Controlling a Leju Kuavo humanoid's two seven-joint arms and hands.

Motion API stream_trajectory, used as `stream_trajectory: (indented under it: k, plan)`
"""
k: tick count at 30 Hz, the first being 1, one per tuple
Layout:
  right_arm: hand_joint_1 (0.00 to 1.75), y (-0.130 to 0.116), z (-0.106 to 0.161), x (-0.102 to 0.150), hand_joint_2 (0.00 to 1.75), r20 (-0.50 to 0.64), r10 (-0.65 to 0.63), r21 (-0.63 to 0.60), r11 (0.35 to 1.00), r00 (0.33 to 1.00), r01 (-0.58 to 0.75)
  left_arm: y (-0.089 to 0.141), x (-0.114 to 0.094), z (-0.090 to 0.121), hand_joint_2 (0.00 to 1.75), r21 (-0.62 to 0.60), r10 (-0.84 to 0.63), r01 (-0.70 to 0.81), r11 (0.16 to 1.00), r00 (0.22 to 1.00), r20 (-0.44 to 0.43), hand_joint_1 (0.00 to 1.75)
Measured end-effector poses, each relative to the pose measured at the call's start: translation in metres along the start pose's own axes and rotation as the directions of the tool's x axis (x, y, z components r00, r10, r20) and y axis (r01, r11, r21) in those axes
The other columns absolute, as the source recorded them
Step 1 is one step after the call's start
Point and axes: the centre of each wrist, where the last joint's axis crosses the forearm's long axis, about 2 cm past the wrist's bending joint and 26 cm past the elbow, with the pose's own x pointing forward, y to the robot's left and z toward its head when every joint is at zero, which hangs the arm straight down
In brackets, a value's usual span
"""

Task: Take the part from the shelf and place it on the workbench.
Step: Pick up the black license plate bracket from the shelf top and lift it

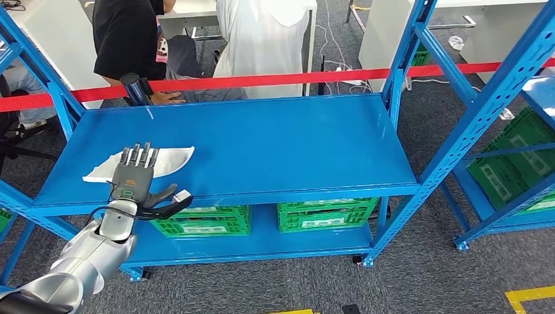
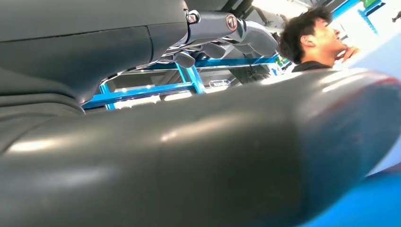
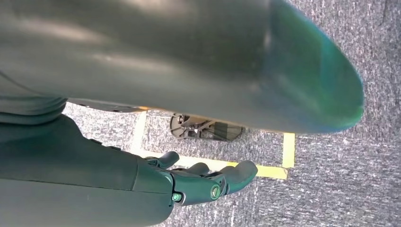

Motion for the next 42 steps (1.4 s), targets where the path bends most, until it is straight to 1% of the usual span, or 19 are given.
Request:
stream_trajectory:
  k: [6,10,16,21,29,34,35,38,39,42]
  plan:
    - [0.00,-0.002,0.000,0.000,0.00,0.009,0.001,-0.003,1.000,1.000,-0.001,-0.006,-0.008,0.002,0.00,-0.051,-0.062,0.061,0.997,0.998,-0.011,0.00]
    - [0.00,-0.002,0.000,0.000,0.00,0.004,0.001,-0.004,1.000,1.000,-0.001,-0.007,-0.012,0.001,1.75,-0.075,-0.094,0.094,0.993,0.996,-0.006,0.00]
    - [0.00,-0.003,0.000,-0.001,0.00,-0.007,-0.001,-0.003,1.000,1.000,0.001,-0.010,-0.018,0.002,1.75,-0.090,-0.125,0.125,0.988,0.992,0.002,0.00]
    - [0.00,-0.003,0.001,-0.002,0.00,-0.009,-0.001,-0.003,1.000,1.000,0.001,-0.007,-0.023,-0.001,1.75,-0.086,-0.158,0.159,0.984,0.987,0.015,0.00]
    - [0.00,-0.004,0.001,-0.003,0.00,-0.011,0.003,-0.004,1.000,1.000,-0.003,-0.007,-0.025,-0.002,1.75,-0.084,-0.164,0.165,0.983,0.986,0.021,0.00]
    - [0.00,-0.005,0.002,-0.004,0.00,-0.015,0.012,-0.003,1.000,1.000,-0.012,-0.012,-0.026,0.002,1.75,-0.083,-0.172,0.173,0.981,0.985,0.008,0.00]
    - [0.00,-0.006,0.002,-0.004,0.00,-0.015,0.013,-0.003,1.000,1.000,-0.014,-0.013,-0.026,0.003,1.75,-0.083,-0.173,0.173,0.981,0.985,0.004,0.21]
    - [0.00,-0.007,0.002,-0.005,0.00,-0.017,0.015,-0.005,1.000,1.000,-0.015,-0.016,-0.025,0.005,1.75,-0.091,-0.173,0.172,0.981,0.985,0.000,1.52]
    - [0.00,-0.007,0.002,-0.005,0.00,-0.017,0.016,-0.006,1.000,1.000,-0.016,-0.017,-0.025,0.006,1.75,-0.096,-0.173,0.172,0.980,0.985,0.001,1.75]
    - [0.00,-0.009,0.002,-0.005,0.00,-0.015,0.023,-0.008,1.000,1.000,-0.023,-0.020,-0.023,0.009,1.75,-0.113,-0.173,0.172,0.979,0.985,0.005,1.75]
